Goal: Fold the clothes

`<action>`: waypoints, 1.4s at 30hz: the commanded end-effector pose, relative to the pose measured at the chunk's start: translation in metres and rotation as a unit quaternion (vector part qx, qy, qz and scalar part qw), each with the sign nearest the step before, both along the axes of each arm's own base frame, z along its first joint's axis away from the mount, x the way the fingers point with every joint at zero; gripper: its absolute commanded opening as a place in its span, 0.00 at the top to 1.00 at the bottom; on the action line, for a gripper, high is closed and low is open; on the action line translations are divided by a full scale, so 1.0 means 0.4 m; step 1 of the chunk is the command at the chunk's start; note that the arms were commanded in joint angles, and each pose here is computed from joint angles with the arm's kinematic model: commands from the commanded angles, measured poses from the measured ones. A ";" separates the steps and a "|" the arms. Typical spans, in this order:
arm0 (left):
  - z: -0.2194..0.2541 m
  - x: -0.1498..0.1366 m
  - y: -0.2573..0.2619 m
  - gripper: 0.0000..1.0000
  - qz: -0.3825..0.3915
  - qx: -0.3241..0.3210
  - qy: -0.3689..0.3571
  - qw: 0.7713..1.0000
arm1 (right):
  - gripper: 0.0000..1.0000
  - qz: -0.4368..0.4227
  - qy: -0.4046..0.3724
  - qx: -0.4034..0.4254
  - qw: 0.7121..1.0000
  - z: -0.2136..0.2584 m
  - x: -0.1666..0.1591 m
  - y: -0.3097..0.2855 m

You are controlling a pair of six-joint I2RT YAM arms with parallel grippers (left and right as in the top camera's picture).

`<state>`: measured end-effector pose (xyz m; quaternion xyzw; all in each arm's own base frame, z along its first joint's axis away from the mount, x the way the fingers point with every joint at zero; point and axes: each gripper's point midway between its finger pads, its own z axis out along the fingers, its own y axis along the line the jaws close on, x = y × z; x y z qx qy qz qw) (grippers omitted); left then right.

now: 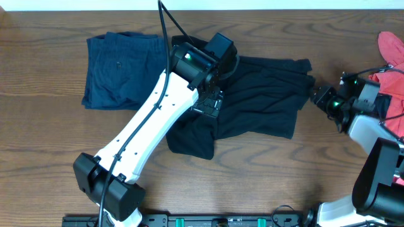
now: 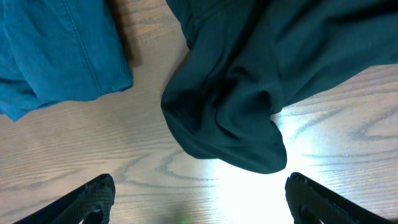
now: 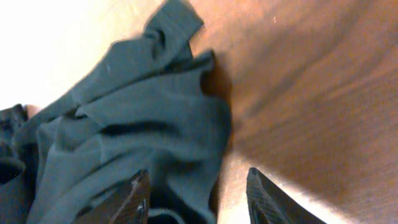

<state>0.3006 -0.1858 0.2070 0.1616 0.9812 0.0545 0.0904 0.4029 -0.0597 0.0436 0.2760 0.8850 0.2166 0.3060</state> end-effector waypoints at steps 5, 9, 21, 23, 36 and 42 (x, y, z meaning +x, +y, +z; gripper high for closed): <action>0.008 0.000 -0.002 0.11 0.007 -0.009 -0.003 1.000 | 0.46 0.037 0.040 -0.011 0.998 0.121 0.150 -0.052; 0.008 -0.001 -0.002 0.10 0.007 -0.009 -0.003 1.000 | 0.43 0.057 0.065 -0.015 0.996 0.108 0.223 -0.077; 0.009 0.006 -0.006 0.11 0.007 -0.013 -0.009 1.000 | 0.50 0.093 0.047 -0.006 0.995 -0.054 0.342 -0.038; 0.009 0.008 -0.008 0.11 0.007 -0.014 -0.010 1.000 | 0.51 0.101 0.048 -0.007 0.994 -0.078 0.351 -0.016; 0.009 0.009 -0.008 0.10 0.006 -0.015 -0.011 1.000 | 0.94 0.122 0.071 -0.016 0.990 -0.144 0.351 0.052; 0.009 0.009 -0.008 0.10 0.003 -0.014 -0.011 1.000 | 0.99 0.131 0.000 0.000 0.991 -0.022 0.407 0.001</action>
